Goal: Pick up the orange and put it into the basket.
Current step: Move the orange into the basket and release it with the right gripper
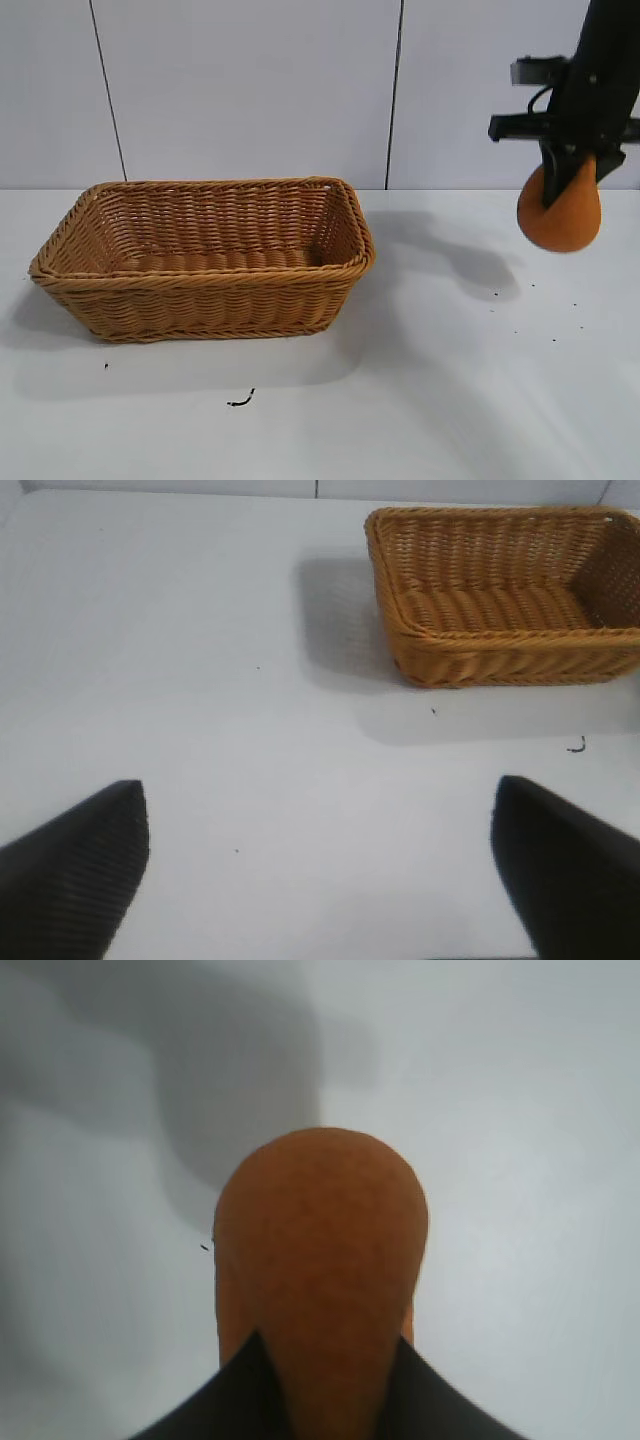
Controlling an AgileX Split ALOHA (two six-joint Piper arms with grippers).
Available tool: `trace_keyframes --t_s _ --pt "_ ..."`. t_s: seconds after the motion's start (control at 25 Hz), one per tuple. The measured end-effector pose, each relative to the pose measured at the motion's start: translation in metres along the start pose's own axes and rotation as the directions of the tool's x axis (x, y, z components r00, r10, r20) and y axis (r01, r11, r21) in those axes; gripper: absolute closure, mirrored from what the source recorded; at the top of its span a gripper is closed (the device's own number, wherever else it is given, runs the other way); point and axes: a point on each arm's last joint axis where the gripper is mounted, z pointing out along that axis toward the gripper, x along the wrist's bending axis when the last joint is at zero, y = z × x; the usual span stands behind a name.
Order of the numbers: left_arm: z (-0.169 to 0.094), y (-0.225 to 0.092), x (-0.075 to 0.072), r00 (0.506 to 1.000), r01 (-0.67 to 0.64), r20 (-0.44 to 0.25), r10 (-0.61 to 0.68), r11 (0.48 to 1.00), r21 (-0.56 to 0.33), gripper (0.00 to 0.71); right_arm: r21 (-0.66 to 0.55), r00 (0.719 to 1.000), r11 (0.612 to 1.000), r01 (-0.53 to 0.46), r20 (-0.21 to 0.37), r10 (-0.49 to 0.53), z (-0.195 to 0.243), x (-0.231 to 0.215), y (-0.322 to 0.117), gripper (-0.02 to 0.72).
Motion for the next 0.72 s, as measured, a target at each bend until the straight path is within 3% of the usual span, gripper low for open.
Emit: trace_keyframes --t_s 0.32,0.72 --pt "0.000 0.000 0.000 1.000 0.000 0.000 0.000 1.000 0.000 0.044 -0.110 0.986 0.983 0.148 -0.058 -0.155 -0.010 0.078 0.001 0.639" --pt "0.000 0.000 0.000 1.000 0.000 0.000 0.000 1.000 0.000 0.044 -0.203 0.930 0.933 0.297 -0.161 -0.331 -0.003 0.195 -0.027 0.639"
